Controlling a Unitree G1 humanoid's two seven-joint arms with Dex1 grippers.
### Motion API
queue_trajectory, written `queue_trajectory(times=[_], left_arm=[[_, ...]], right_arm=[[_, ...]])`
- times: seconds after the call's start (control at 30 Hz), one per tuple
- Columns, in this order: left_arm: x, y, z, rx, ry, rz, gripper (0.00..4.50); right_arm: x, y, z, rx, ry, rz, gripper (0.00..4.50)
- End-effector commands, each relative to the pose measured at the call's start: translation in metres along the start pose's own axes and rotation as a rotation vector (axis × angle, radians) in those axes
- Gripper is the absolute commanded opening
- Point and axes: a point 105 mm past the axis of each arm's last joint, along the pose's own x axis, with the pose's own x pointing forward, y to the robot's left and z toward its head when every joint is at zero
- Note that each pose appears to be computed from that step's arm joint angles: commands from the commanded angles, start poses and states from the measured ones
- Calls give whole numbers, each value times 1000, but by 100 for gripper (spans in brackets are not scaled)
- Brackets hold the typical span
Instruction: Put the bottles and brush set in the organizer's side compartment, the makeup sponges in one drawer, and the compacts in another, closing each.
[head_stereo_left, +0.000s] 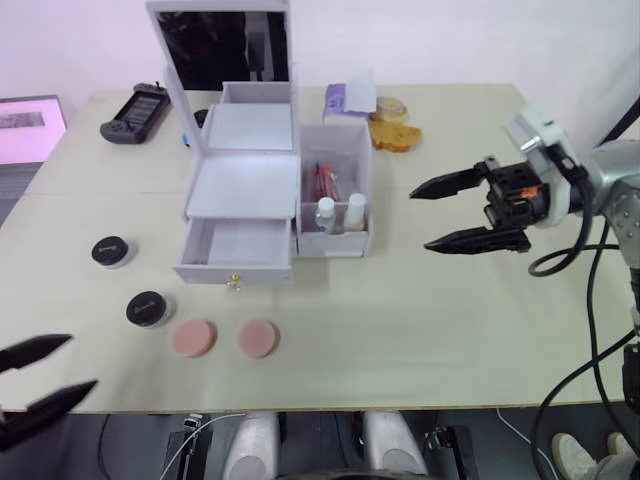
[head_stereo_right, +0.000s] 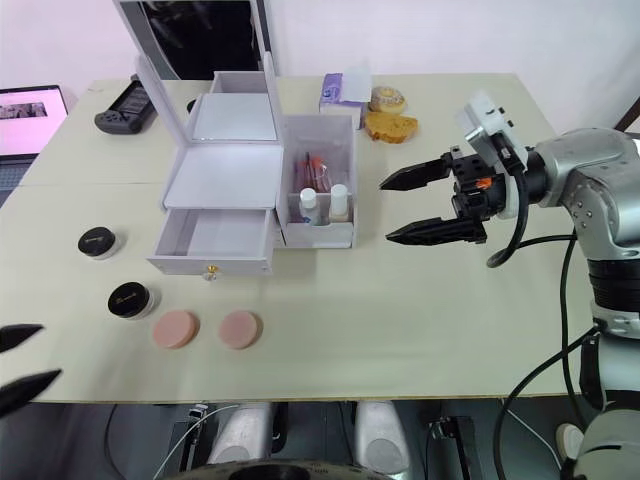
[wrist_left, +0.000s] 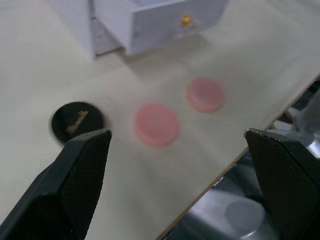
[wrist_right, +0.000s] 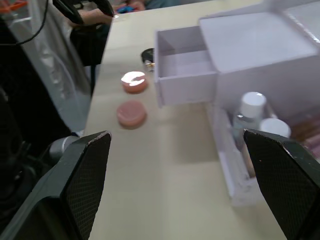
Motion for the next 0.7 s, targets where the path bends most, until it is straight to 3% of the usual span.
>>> queue_trajectory(times=[0.03,0.2,0.37,0.5,0.7], left_arm=[[29,-30,8,42,-59,-46,448],[62,-49,-7,17,-117,-14,448],[87,-61,-28,64,-70,-7,448],[112,-52,-35,109,-88,101,448],[138,-61,-42,63,-138,132,448]], right_arm=[[2,7,13,-77,9,42,450],[2,3,10,-101,36,25,450],[-1,-4,16,-74,25,-26,450],[-2,-2,20,-112,43,-42,450],[-1,0,25,-127,51,-70,450]])
